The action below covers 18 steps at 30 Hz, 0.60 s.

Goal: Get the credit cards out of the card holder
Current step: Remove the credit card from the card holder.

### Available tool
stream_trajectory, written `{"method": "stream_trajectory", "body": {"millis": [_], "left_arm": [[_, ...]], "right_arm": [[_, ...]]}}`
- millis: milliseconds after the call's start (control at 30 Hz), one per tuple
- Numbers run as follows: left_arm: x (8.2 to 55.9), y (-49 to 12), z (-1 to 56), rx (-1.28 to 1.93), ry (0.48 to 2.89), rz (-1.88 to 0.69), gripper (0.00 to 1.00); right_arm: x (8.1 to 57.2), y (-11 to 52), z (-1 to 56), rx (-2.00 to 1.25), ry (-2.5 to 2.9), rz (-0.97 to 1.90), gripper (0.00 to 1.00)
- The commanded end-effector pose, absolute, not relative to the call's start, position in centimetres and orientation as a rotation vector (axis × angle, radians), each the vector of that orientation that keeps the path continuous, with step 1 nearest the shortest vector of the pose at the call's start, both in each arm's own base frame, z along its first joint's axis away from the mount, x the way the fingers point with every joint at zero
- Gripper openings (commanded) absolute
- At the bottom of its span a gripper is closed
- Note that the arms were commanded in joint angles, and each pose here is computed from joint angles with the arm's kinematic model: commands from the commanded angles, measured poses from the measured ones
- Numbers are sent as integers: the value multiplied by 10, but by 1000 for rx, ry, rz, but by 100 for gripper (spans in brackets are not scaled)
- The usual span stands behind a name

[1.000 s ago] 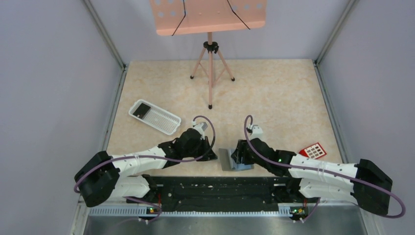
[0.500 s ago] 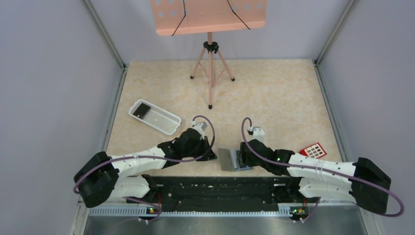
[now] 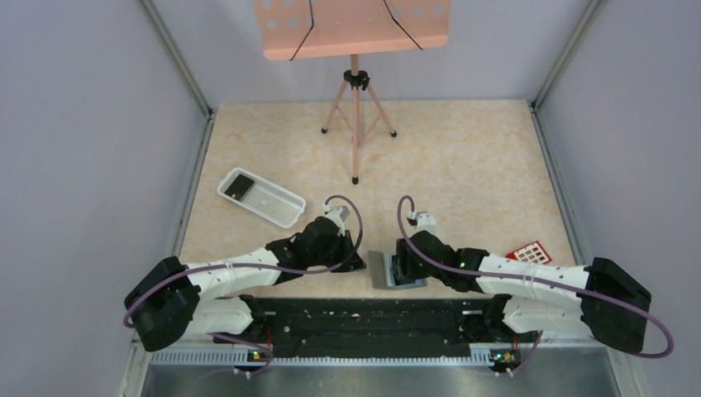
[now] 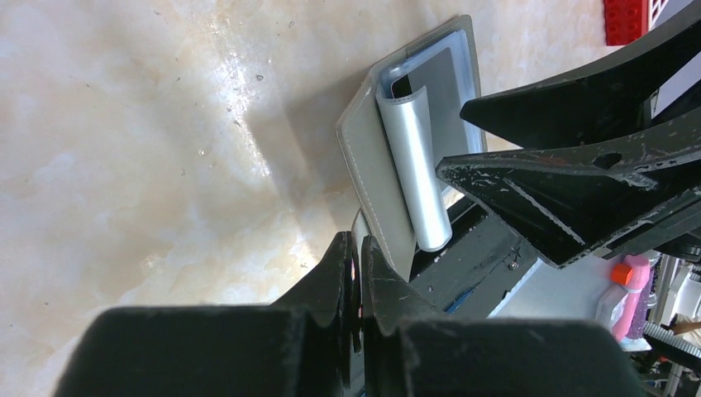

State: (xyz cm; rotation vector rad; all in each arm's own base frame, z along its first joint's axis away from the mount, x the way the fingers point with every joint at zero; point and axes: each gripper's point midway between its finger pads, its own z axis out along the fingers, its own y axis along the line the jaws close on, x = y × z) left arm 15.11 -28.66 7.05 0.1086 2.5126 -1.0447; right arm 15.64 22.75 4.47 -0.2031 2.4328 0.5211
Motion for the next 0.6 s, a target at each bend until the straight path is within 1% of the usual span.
{"method": "stream_trajectory", "body": {"millis": [0, 167, 200, 333, 400, 567], "left_arm": [[154, -288, 75, 121, 2480, -1046, 0], [157, -287, 75, 103, 2483, -1028, 1], [157, -287, 76, 98, 2483, -1025, 4], [159, -284, 79, 72, 2479, -1008, 21], [160, -282, 81, 62, 2476, -997, 26], [162, -280, 88, 47, 2462, -991, 29]], "right_arm": [[163, 263, 71, -215, 2375, 679, 53], [155, 287, 73, -251, 2381, 803, 53], [154, 290, 74, -257, 2378, 830, 53], [150, 300, 85, -271, 2343, 920, 53], [148, 302, 90, -279, 2330, 952, 51], [146, 308, 94, -294, 2311, 998, 47]]}}
